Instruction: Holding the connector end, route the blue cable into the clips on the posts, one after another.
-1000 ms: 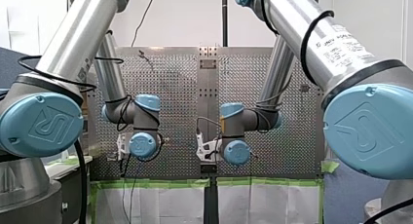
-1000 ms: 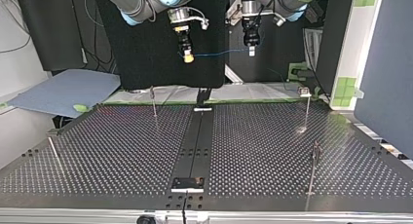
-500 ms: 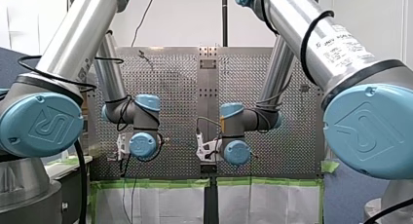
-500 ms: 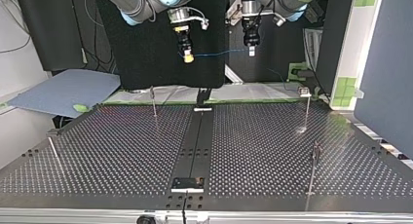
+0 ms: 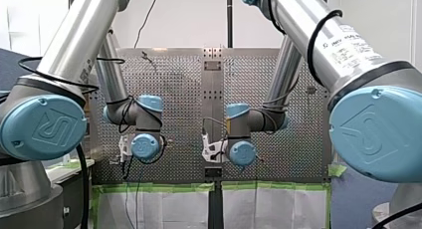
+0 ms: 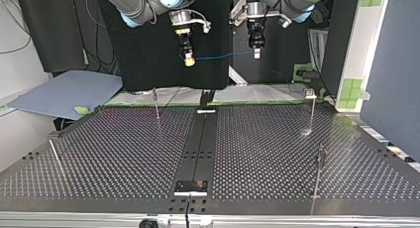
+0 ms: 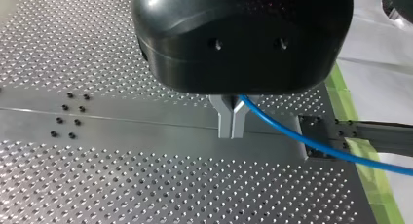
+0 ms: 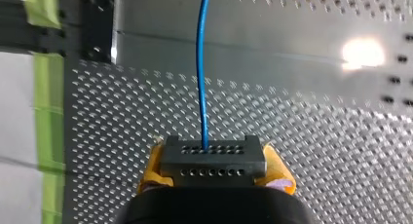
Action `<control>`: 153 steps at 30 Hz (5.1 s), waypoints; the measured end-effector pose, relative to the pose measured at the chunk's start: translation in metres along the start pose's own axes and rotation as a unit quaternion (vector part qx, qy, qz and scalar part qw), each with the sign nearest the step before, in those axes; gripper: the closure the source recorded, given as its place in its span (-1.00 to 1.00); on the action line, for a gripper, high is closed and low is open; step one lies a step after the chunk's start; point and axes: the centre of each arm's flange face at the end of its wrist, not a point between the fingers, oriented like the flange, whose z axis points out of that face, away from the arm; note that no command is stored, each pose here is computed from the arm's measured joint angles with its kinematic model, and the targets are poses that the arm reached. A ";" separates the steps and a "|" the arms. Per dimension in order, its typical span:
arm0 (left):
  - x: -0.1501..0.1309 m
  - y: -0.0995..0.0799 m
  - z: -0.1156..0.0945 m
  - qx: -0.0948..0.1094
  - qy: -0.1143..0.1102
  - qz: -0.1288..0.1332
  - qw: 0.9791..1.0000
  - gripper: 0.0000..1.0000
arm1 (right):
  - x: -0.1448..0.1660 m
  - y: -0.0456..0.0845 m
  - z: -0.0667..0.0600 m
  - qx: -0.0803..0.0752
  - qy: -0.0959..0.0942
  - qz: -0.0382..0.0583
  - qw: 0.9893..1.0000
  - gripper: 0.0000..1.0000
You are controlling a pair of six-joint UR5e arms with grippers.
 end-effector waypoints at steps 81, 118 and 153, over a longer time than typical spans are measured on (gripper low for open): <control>-0.290 0.059 0.063 -0.054 -0.140 -0.174 0.973 1.00 | 0.285 -0.039 0.090 0.149 0.137 0.083 0.976 1.00; -0.382 0.141 0.129 -0.086 -0.189 -0.156 0.966 1.00 | 0.340 -0.058 0.107 0.172 0.175 0.093 0.965 1.00; -0.377 0.128 0.135 -0.049 -0.162 -0.095 0.981 1.00 | 0.352 -0.082 0.122 0.176 0.180 0.098 0.963 1.00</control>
